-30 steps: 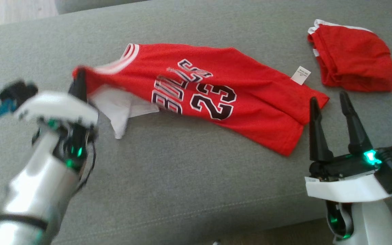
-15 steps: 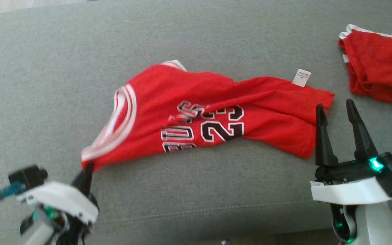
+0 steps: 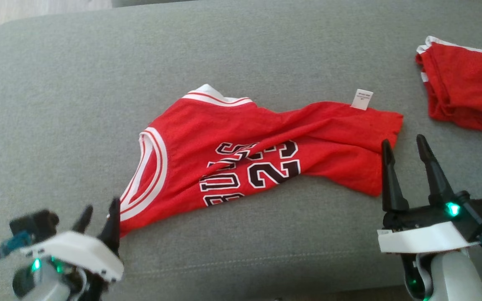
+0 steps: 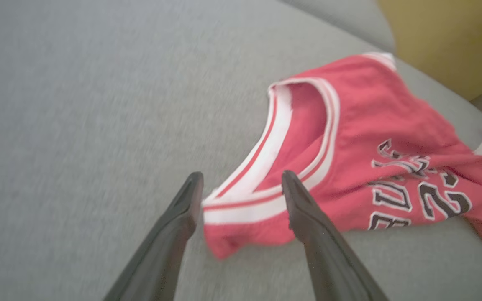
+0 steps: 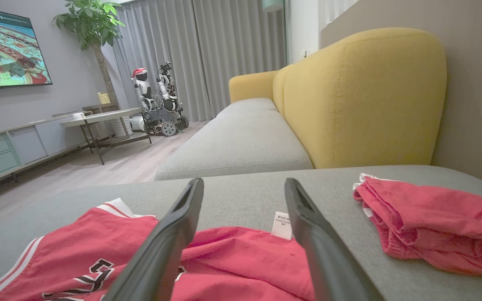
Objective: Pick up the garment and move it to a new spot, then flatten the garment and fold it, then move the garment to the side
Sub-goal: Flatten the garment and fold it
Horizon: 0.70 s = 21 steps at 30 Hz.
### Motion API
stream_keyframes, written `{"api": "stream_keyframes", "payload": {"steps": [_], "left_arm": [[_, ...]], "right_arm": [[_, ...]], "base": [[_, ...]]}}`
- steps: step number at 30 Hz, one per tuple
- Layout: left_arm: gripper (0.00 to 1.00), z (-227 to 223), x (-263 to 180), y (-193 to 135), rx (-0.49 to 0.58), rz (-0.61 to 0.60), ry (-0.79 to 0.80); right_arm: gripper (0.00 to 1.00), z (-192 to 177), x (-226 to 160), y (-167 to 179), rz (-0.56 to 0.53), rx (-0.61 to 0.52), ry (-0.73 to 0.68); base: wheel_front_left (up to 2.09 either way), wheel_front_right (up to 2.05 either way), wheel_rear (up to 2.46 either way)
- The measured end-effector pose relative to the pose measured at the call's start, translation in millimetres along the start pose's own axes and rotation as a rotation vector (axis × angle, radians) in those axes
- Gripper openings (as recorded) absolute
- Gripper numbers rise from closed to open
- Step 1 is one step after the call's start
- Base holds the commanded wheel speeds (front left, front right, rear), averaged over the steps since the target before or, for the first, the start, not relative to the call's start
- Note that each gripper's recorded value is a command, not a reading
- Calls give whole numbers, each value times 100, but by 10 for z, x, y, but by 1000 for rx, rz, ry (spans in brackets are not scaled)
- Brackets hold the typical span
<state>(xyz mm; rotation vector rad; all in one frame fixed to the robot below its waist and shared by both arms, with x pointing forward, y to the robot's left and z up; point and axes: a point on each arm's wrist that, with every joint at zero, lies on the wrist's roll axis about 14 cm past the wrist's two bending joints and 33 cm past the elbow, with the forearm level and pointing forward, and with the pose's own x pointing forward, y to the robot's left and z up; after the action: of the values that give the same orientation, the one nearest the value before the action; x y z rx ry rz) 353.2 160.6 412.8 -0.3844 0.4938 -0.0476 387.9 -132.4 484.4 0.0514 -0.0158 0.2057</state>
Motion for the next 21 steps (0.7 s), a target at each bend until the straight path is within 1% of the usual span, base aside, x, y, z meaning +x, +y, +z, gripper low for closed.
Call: {"api": "stream_keyframes", "payload": {"steps": [1,2,3,6,8,11,15,16,19,21], "left_arm": [[100,97,32,-53,21,-15,-34],[100,97,32,-53,21,-15,-34],[100,219,74,-136,43,-42,-75],[100,594,215,-488,89,-155,-188],[100,756,315,-734,110,-231,-223],[100,743,516,-941,194,-291,-190],[100,493,789,-1110,279,-333,-88],[100,371,909,-1159,348,-345,-66],[100,293,1098,-1173,503,-349,-72],[100,287,1218,-1168,655,-346,-100]], "right_arm": [[100,-14,-13,-12,-4,0,5],[100,-14,-13,-12,-4,0,5],[100,-31,-28,-25,-9,1,11],[100,-106,-72,-70,-26,10,36],[100,-138,-86,-93,-33,9,47],[100,-159,-86,-127,-43,10,53],[100,-132,-29,-173,-53,17,44],[100,-159,-23,-220,-66,21,51],[100,-234,-32,-269,-81,22,74],[100,-284,-32,-290,-87,23,88]], "base": [[0,0,0],[0,0,0],[0,0,0],[0,0,0],[0,0,0],[0,0,0],[0,0,0],[0,0,0],[0,0,0],[0,0,0]]}}
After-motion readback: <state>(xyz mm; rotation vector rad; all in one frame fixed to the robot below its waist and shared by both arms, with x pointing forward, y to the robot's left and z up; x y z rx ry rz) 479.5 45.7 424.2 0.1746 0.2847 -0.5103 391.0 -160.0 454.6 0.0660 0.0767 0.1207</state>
